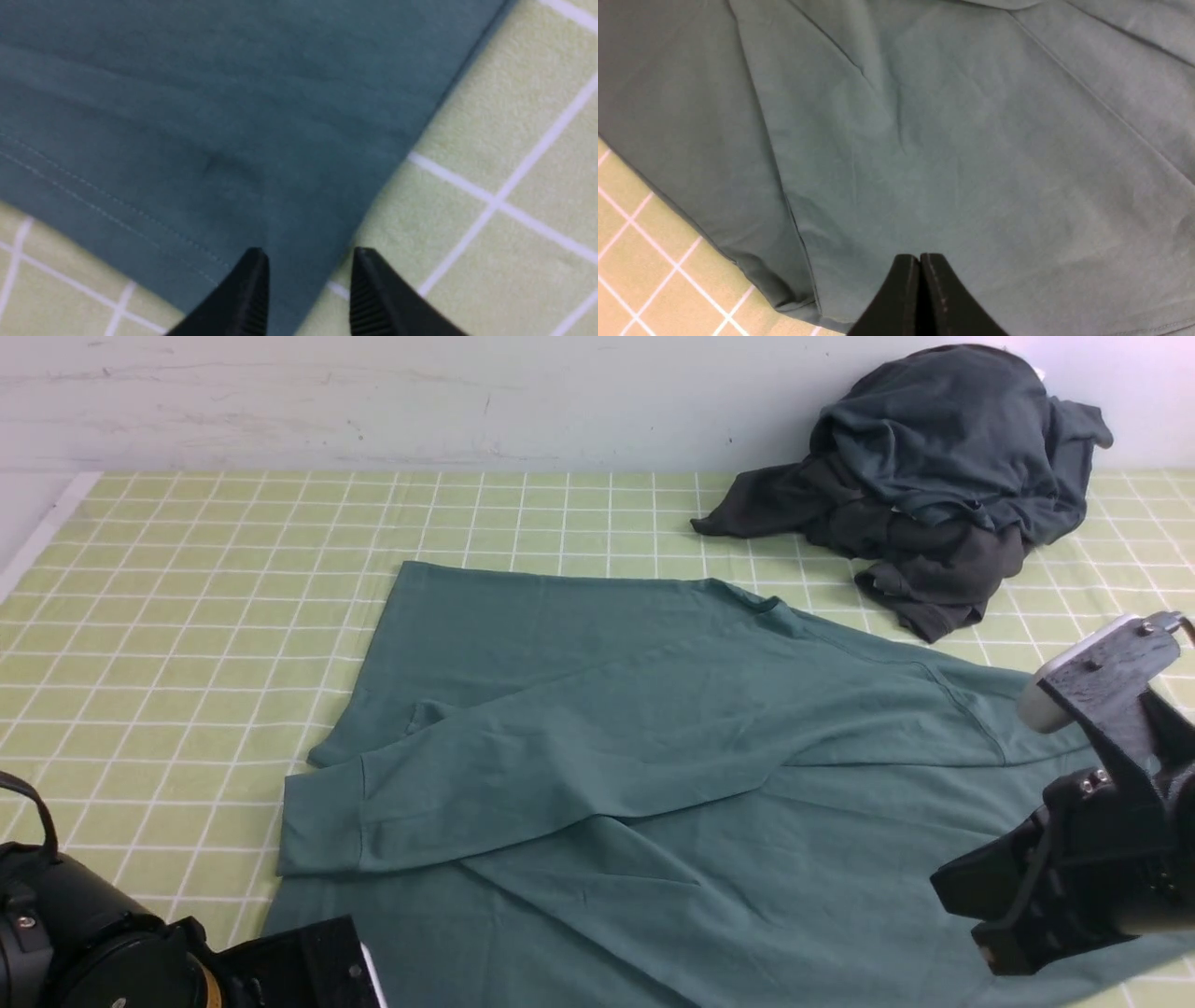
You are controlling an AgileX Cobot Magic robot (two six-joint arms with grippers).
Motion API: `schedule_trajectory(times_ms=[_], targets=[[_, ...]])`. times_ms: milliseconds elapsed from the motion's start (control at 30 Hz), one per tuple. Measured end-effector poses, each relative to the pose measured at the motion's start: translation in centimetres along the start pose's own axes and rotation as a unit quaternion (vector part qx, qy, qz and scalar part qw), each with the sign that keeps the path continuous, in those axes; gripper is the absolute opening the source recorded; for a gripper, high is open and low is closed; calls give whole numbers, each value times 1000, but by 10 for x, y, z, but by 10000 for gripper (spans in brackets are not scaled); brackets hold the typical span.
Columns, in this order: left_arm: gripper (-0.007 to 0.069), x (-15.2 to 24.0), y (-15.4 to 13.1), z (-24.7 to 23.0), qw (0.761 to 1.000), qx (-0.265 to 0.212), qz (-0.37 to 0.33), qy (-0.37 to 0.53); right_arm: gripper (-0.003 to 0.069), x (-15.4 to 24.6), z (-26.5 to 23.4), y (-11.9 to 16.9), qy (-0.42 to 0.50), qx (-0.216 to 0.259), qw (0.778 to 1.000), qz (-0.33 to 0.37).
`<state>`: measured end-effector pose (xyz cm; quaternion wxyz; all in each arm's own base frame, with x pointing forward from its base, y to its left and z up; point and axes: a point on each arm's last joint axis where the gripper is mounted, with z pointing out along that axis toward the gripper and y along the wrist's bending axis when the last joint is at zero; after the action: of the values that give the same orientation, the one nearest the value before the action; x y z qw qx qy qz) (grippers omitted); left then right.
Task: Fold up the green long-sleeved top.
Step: Use both arms simultaneously to clamp the lower edge of the clothing fabric
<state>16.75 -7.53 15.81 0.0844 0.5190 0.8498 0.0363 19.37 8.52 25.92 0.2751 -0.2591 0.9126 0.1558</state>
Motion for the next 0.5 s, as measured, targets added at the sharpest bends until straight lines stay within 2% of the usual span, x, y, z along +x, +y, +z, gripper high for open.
schedule_trajectory(times_ms=[67,233,433,500], targets=[[303,1,1,2,1000,-6,16,11,-14,0,0,1,-2,-4,1000,4],[309,0,4,9,999,-8,34,24,-14,-1,0,1,-3,-6,1000,6],[234,-4,6,14,998,6,38,43,-14,-1,0,2,-4,-9,1000,10],[171,-6,7,12,999,6,34,41,-14,-1,0,2,-3,-9,1000,10]])
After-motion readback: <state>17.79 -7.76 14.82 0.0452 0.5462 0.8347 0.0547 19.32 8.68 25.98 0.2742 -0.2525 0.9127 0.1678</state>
